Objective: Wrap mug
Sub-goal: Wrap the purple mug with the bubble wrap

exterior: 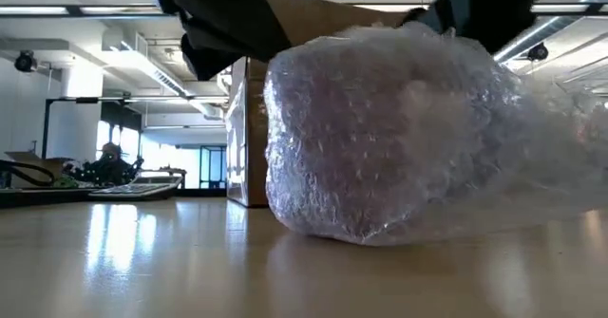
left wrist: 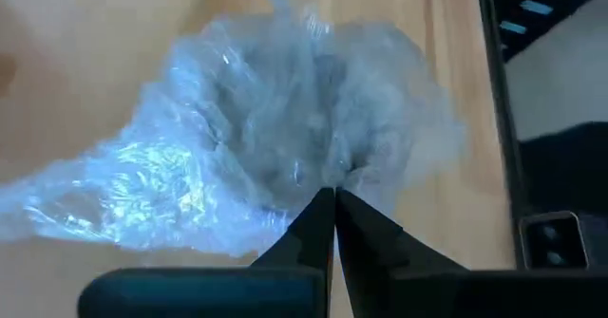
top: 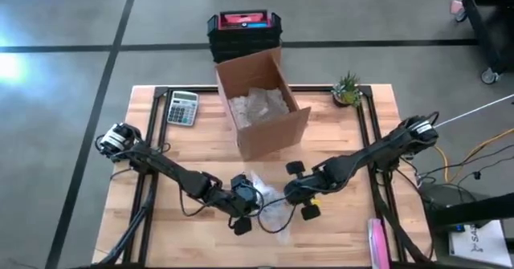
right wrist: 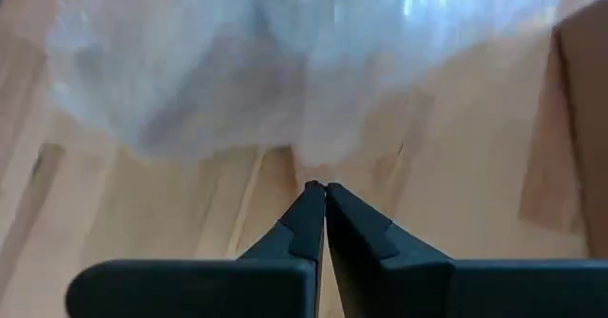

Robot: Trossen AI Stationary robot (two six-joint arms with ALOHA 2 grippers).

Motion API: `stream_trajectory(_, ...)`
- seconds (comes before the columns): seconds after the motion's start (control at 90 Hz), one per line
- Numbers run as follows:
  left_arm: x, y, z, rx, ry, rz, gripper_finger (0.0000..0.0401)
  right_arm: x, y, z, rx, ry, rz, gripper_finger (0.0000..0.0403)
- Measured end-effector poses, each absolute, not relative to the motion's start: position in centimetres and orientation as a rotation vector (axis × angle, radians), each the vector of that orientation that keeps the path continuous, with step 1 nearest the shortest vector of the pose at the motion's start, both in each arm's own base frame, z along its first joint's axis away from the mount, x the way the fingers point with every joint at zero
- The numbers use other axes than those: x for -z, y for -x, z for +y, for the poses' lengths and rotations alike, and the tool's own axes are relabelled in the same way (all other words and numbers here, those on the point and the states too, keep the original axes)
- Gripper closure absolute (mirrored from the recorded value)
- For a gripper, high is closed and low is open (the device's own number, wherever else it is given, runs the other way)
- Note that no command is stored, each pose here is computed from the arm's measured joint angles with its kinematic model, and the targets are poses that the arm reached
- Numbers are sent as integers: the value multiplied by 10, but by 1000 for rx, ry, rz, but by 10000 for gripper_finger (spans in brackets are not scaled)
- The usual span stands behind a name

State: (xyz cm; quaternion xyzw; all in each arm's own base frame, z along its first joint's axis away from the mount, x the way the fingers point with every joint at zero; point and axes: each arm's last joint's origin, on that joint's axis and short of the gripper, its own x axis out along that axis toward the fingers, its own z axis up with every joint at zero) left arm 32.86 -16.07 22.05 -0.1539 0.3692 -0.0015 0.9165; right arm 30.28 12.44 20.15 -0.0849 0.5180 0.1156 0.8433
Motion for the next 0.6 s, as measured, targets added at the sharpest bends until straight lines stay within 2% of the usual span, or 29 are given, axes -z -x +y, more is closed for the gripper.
stream_trajectory(0.178, -217, -332, -164, 20, 320, 743, 401, -186, -301, 125, -260, 155, 987, 403)
stream_trajectory(0.389, -222, -339, -165, 21, 326, 647, 401, -188, -310, 123, -292, 207, 890, 403)
stream_trajectory(0.6, -225, -338, -164, 22, 303, 642, 401, -189, -314, 120, -313, 266, 863, 403)
